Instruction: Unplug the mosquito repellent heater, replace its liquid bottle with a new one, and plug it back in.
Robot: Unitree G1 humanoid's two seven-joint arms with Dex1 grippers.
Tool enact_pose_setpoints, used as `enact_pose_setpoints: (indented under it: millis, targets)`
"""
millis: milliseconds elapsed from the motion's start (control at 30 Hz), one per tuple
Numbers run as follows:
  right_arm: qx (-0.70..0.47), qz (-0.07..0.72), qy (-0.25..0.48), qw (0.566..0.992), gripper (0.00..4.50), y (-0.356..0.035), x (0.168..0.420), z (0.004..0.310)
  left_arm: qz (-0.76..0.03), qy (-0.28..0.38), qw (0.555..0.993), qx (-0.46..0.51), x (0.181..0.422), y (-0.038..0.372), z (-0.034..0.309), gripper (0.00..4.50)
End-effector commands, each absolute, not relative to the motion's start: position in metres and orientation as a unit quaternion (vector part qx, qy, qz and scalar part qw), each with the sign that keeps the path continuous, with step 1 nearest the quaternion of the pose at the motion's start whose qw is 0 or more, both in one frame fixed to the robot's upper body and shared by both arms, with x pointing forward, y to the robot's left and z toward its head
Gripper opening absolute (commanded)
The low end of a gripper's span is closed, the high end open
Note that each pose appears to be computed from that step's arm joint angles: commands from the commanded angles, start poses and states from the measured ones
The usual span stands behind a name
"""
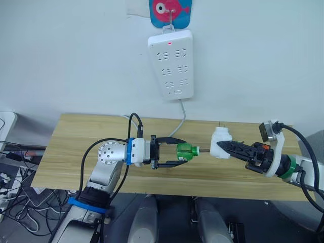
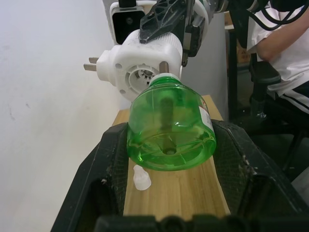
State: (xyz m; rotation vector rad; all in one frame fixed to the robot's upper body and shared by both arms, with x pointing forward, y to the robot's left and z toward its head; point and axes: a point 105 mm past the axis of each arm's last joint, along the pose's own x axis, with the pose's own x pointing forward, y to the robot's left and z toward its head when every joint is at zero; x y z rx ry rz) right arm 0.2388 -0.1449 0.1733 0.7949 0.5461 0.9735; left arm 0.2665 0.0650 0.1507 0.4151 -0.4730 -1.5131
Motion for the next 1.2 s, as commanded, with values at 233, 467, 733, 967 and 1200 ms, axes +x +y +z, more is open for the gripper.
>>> enact_pose_setpoints:
  millis: [233,467,733,967,1200]
  targets:
    - [0.355,0.497,0.258,0.749,2.95,-0.141,0.219,0.182,-0.676,-0.228,0.673,0.194,0.265,0.073,0.158,2.23]
    - [0.350,0.511,0.259,0.741,2.95,-0.137,0.218,0.184,-0.680,-0.234,0.669,0.189,0.266,0.065,0.159,2.23]
    - [0.352,0.514,0.258,0.738,2.95,-0.129,0.221,0.183,-0.680,-0.236,0.669,0.186,0.266,0.060,0.156,2.23]
    - [0.354,0.520,0.257,0.733,2.95,-0.122,0.223,0.183,-0.686,-0.235,0.663,0.185,0.265,0.059,0.154,2.23]
    - [0.353,0.520,0.260,0.733,2.95,-0.125,0.224,0.184,-0.693,-0.235,0.654,0.189,0.262,0.060,0.152,2.23]
